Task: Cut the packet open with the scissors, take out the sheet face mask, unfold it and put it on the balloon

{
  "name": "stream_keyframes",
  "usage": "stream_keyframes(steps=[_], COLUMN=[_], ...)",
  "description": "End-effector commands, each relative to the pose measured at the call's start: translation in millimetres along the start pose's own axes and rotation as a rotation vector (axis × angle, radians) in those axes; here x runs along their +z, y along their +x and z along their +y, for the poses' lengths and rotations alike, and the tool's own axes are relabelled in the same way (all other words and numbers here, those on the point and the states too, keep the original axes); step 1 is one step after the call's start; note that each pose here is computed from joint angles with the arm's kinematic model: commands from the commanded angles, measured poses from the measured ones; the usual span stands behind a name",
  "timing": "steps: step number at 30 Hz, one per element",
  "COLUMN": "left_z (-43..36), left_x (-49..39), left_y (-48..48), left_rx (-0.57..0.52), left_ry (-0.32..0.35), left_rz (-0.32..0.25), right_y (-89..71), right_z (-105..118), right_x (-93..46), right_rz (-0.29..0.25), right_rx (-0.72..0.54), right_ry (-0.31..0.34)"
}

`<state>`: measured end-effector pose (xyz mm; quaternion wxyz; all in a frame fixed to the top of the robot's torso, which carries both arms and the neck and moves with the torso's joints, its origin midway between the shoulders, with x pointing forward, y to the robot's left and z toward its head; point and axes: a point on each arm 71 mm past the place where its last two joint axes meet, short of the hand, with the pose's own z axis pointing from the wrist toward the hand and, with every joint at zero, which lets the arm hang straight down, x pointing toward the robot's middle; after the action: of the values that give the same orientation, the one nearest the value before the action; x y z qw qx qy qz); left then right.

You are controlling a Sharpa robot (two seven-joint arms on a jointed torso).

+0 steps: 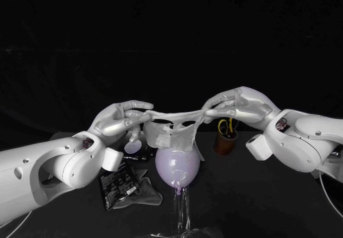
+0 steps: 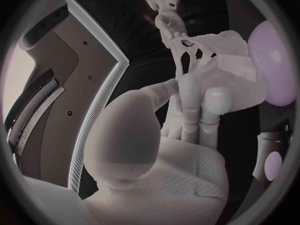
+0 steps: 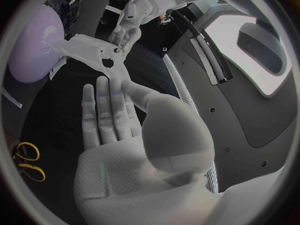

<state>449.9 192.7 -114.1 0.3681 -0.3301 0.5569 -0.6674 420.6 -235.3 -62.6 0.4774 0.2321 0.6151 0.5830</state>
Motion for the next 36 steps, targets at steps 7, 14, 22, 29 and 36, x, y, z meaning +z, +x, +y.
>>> stream_keyframes(steps=[7,14,22,29,36], left_z=[20.4,34.5,41.6,48.5,56.9], left_x=[-20.8,-33.7,-43.8,-47.4,-42.9], left_y=[22.1,35.8,41.0,44.2,35.0], left_rx=[-0.046,-0.063,-0.066,-0.071,-0.054], left_ry=[-0.01,-0.044,-0.065,-0.08,-0.087], left_rz=[0.025,0.063,0.086,0.1,0.077], right_y=[9.8,16.6,20.9,25.5,27.0], right_z=[-11.9,-20.4,-27.4,-37.0,-52.7], right_x=[-23.6,-36.1,-45.0,-50.2,-48.7], right_rz=[0.045,0.061,0.072,0.079,0.073], right_rx=[0.046,0.069,0.083,0.094,0.096], right_ry=[0.028,0.056,0.078,0.1,0.129])
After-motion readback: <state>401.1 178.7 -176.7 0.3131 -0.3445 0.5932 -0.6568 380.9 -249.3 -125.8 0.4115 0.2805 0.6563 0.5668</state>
